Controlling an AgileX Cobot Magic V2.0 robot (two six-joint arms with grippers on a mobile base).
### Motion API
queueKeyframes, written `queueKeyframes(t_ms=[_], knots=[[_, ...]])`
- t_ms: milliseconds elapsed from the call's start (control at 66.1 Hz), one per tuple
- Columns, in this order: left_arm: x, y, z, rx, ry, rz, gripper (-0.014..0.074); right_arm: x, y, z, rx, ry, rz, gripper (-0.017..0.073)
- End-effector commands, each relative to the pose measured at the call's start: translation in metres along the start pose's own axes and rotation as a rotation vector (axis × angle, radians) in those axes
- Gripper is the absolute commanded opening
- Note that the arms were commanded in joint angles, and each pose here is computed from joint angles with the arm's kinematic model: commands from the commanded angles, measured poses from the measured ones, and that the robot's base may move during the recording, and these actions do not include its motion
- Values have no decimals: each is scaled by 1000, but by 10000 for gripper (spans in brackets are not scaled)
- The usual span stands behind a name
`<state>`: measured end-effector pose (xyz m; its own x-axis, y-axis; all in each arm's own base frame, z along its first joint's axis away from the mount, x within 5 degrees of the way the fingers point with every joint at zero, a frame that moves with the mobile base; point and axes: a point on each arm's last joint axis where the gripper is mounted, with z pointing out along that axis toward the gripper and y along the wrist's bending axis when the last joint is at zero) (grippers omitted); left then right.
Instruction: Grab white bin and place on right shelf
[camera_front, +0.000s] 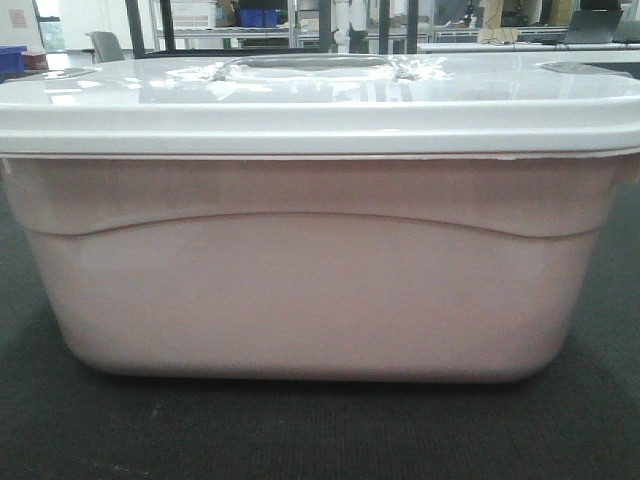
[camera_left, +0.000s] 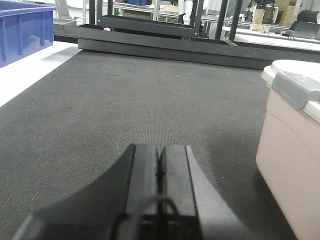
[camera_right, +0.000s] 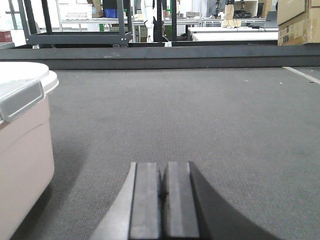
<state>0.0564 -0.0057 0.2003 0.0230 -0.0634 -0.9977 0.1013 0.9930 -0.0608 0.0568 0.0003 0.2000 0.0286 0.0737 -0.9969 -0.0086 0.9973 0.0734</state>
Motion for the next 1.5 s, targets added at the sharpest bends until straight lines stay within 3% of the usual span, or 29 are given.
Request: queueKeyframes(t_ms=[0, 817, 907, 998, 1240, 1331, 1482], knots=[[-8, 0, -1, 7, -92, -6, -118, -10, 1, -2, -14, -107, -4, 55], [-8, 0, -1, 7, -90, -6, -118, -9, 1, -2, -13, -97, -4, 55], [-14, -1, -2, 9, -132, -6, -118, -13, 1, -2, -15, -113, -2, 55], [-30, -2, -5, 12, -211, 27, -118, -31, 3, -5, -17, -153, -2, 55], [-105, -6, -28, -17, -320, 198, -118, -104, 7, -27, -13, -176, -1, 55], [-132, -5, -40, -38, -305, 201, -118, -130, 9, -31, -6, -124, 0, 55], [-167, -4, -44, -68, -145, 184, -119, -172, 12, -20, 7, 1, 0, 55]])
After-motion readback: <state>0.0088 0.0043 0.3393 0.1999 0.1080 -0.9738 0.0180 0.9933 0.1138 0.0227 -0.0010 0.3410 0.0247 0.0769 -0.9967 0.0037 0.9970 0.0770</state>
